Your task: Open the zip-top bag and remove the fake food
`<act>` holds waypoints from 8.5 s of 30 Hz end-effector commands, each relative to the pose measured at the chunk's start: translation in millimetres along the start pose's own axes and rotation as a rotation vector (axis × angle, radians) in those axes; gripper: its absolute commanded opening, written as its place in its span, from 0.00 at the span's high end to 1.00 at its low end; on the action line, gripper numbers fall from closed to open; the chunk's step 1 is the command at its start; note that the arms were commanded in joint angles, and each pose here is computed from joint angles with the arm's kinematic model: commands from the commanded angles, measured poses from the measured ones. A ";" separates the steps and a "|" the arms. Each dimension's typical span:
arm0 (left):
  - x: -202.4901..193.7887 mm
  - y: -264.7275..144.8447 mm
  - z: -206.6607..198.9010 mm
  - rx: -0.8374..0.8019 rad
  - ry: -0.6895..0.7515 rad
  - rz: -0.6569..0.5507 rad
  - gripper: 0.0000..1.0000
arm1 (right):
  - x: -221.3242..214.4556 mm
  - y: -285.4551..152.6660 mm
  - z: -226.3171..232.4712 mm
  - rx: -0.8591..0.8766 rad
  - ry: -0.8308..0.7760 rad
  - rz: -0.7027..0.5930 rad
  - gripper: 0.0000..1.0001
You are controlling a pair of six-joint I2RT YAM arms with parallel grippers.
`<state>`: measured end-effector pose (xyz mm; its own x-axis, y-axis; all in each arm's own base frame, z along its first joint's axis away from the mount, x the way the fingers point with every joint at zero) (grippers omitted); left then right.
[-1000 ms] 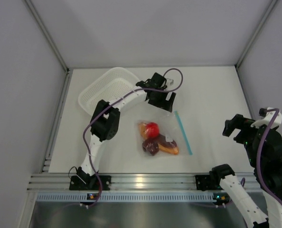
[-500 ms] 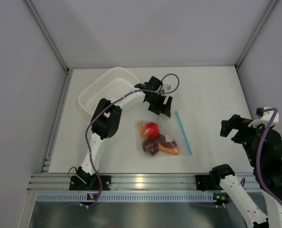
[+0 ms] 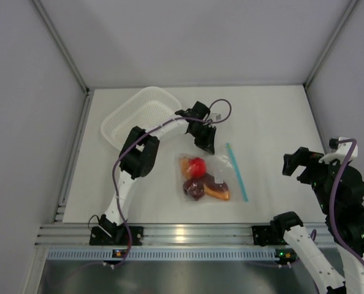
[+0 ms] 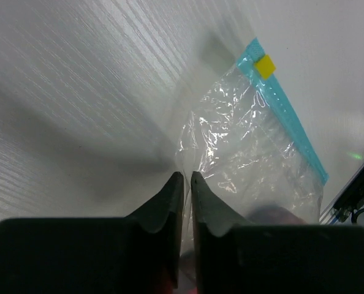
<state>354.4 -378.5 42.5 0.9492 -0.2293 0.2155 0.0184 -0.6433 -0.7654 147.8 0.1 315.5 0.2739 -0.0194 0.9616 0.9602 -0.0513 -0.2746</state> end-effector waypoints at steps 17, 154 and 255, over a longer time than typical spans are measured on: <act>29.8 -73.4 -66.2 -0.028 0.019 -0.237 1.00 | -13.2 21.9 34.6 0.172 0.044 -0.090 0.01; -102.5 -250.7 -207.3 -0.707 0.946 -0.595 1.00 | 21.3 13.0 204.3 1.186 -0.243 -0.172 0.71; 4.0 -265.2 -45.6 0.104 0.019 -1.157 1.00 | -53.1 10.7 151.0 0.830 -0.251 0.198 1.00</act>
<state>317.9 -266.7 266.4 0.4385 0.3708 0.8187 0.8201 -0.5378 -0.1957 163.6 153.2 266.2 0.3124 0.2630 0.9128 0.6278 0.6640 -0.4062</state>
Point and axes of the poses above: each gripper's point midway between its finger pads, its own y axis out along the fingers, its own z axis along the line the jaws close on, x = y × z, the point moved 1 cm from there along -y, back along the fingers, and after that the axes turned 11 degrees about -y, right-handed, at the moved point
